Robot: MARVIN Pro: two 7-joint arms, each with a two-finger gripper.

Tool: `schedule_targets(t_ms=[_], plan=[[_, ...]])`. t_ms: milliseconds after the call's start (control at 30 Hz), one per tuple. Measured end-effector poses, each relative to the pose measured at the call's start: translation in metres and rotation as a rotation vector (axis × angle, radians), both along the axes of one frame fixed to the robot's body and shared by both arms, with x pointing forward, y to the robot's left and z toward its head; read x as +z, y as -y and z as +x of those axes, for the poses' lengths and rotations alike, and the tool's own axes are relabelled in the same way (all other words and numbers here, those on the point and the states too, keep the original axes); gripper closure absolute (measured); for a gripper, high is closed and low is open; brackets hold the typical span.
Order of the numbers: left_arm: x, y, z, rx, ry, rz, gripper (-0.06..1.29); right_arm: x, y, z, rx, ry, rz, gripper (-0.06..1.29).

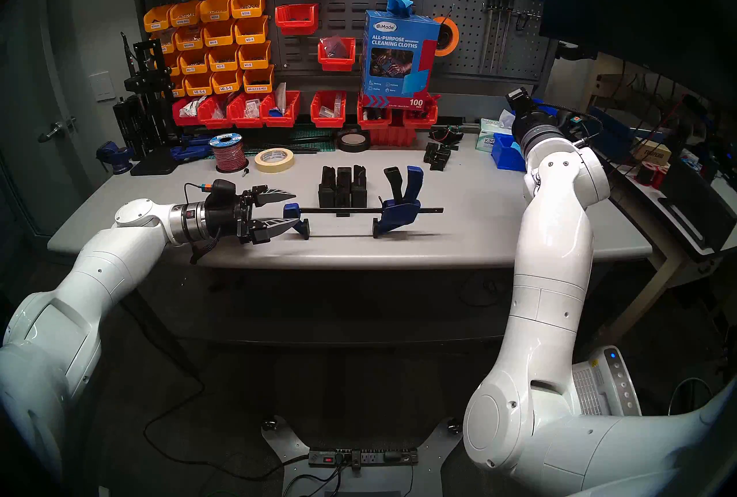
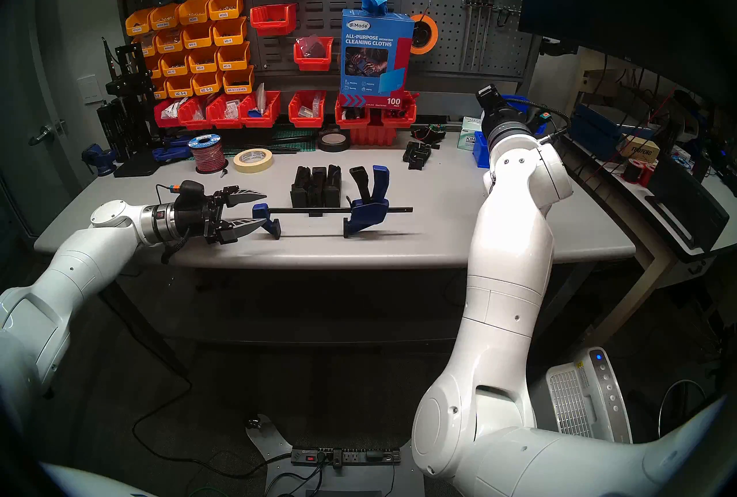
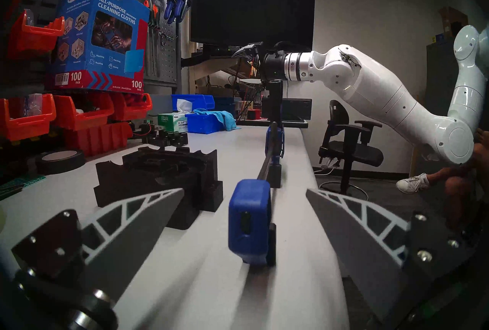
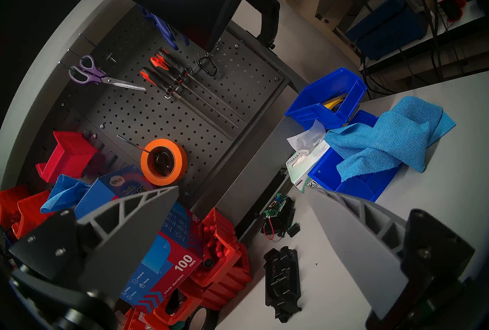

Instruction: Clamp the two 3D printed pieces together with the clamp

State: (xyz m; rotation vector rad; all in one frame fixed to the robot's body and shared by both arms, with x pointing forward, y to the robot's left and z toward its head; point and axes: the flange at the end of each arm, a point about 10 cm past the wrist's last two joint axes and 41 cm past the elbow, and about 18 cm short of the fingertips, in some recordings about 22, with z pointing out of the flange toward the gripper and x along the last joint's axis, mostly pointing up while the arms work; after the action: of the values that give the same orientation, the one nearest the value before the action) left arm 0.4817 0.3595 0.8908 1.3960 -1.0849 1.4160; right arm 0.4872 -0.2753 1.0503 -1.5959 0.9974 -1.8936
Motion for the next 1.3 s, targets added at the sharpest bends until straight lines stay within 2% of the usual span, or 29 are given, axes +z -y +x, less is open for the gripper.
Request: schedule_targets(t_ms=[700,967,1300], plan=[[0.0,-0.013,0.001,0.018,-0.002,0.029,-0.03,0.0,0.0,0.0,0.0,0.0,0.0,-0.01],[0.0,-0.016,0.0,0.024,-0.009,0.011,-0.03,0.0,0.0,0.0,0.0,0.0,0.0,-0.01],[0.0,-0.016,-0.001,0.023,-0.05,-0.015,-0.03,0.0,0.0,0.0,0.0,0.0,0.0,-0.01]])
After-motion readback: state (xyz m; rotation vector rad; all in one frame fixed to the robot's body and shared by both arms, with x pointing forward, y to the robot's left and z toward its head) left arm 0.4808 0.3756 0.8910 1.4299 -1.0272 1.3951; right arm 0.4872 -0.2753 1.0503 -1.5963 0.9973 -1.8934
